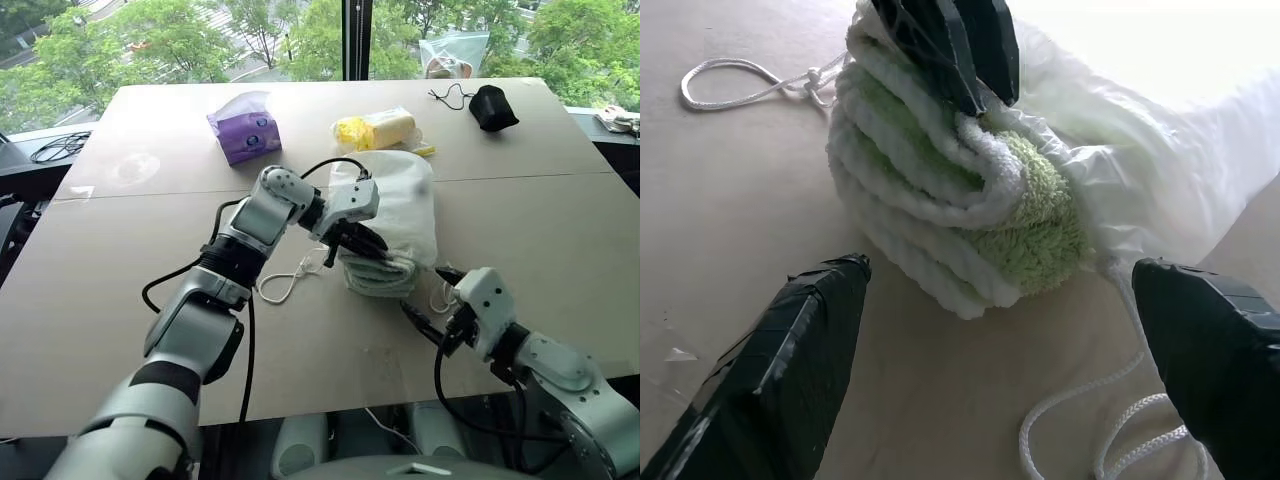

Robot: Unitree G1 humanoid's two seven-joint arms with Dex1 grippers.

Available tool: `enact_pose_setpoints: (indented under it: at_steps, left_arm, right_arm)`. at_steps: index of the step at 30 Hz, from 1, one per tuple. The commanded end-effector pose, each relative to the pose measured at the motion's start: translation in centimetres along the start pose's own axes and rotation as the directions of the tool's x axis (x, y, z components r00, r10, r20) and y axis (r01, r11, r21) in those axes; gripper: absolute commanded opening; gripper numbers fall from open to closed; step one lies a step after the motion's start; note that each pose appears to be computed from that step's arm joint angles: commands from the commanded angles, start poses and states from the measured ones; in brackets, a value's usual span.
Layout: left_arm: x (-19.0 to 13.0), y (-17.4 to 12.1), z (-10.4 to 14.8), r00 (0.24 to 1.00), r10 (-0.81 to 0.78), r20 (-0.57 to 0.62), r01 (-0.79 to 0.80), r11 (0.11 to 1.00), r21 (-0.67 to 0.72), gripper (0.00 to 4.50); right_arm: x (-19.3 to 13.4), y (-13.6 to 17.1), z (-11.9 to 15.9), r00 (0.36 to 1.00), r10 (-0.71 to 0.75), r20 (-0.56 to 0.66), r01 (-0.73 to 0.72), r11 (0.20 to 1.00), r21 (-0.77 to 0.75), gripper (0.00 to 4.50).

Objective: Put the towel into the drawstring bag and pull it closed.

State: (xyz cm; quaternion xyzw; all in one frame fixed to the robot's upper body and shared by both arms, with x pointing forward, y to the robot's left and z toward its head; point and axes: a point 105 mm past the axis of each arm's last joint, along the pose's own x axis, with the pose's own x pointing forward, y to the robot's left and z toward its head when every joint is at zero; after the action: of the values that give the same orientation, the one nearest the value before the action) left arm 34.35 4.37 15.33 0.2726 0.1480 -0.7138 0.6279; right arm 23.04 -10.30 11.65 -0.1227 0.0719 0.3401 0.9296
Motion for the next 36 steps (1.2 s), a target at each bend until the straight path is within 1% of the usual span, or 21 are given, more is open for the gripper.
enact_pose_setpoints:
  at_steps: [1, 7, 12, 16, 17, 20, 24, 27, 29, 33, 36]
  left_arm:
    - [0.1, 0.0, 0.5, 1.0, -0.015, -0.015, 0.015, 1.0, -0.007, 0.03]
    - [0.5, -0.1, -0.1, 0.999, -0.012, -0.05, 0.013, 1.0, 0.02, 0.03]
    - [0.1, 0.7, 0.7, 0.999, 0.032, -0.026, -0.032, 0.999, 0.016, 0.03]
    - [0.1, 0.6, 1.1, 0.999, 0.025, -0.036, -0.024, 0.999, 0.024, 0.03]
    - [0.3, 0.6, 1.0, 0.998, 0.025, -0.05, -0.023, 0.999, 0.044, 0.03]
    - [1.2, 1.1, 0.4, 0.993, 0.1, -0.066, -0.093, 0.99, 0.107, 0.03]
    - [1.7, 1.1, 0.0, 0.989, 0.129, -0.067, -0.12, 0.984, 0.133, 0.03]
    - [1.8, 0.8, -0.5, 0.989, 0.123, -0.078, -0.112, 0.984, 0.137, 0.82]
    - [1.9, 1.2, -0.4, 0.986, 0.157, -0.061, -0.146, 0.977, 0.154, 1.76]
    - [1.9, 1.5, -0.1, 0.984, 0.17, -0.056, -0.159, 0.974, 0.16, 3.62]
    - [1.8, 1.8, -0.1, 0.981, 0.184, -0.065, -0.171, 0.971, 0.167, 3.62]
  right_arm:
    - [-0.1, 0.0, 0.8, 1.0, 0.001, 0.03, -0.001, 1.0, -0.012, 4.5]
    - [0.2, 0.2, 0.7, 1.0, 0.005, 0.03, -0.005, 1.0, -0.006, 4.5]
    - [0.5, 0.4, 0.9, 0.999, 0.011, 0.044, -0.01, 1.0, -0.004, 4.5]
    - [0.6, 0.4, 0.9, 0.999, 0.014, 0.045, -0.013, 1.0, -0.007, 4.5]
    - [0.6, 0.4, 0.9, 0.999, 0.015, 0.045, -0.014, 1.0, -0.007, 4.5]
    - [0.6, 0.4, 1.0, 0.999, 0.017, 0.045, -0.016, 1.0, -0.009, 4.5]
    - [0.6, 0.4, 1.0, 0.999, 0.015, 0.042, -0.014, 1.0, -0.009, 4.5]
    - [0.5, 0.3, 0.9, 0.999, 0.013, 0.037, -0.012, 1.0, -0.007, 4.5]
    - [0.4, 0.3, 0.8, 0.999, 0.012, 0.035, -0.012, 1.0, -0.006, 4.5]
    - [0.4, 0.3, 0.8, 0.999, 0.014, 0.032, -0.013, 1.0, -0.006, 4.5]
    - [0.3, 0.3, 0.7, 0.999, 0.016, 0.029, -0.015, 1.0, -0.01, 4.5]
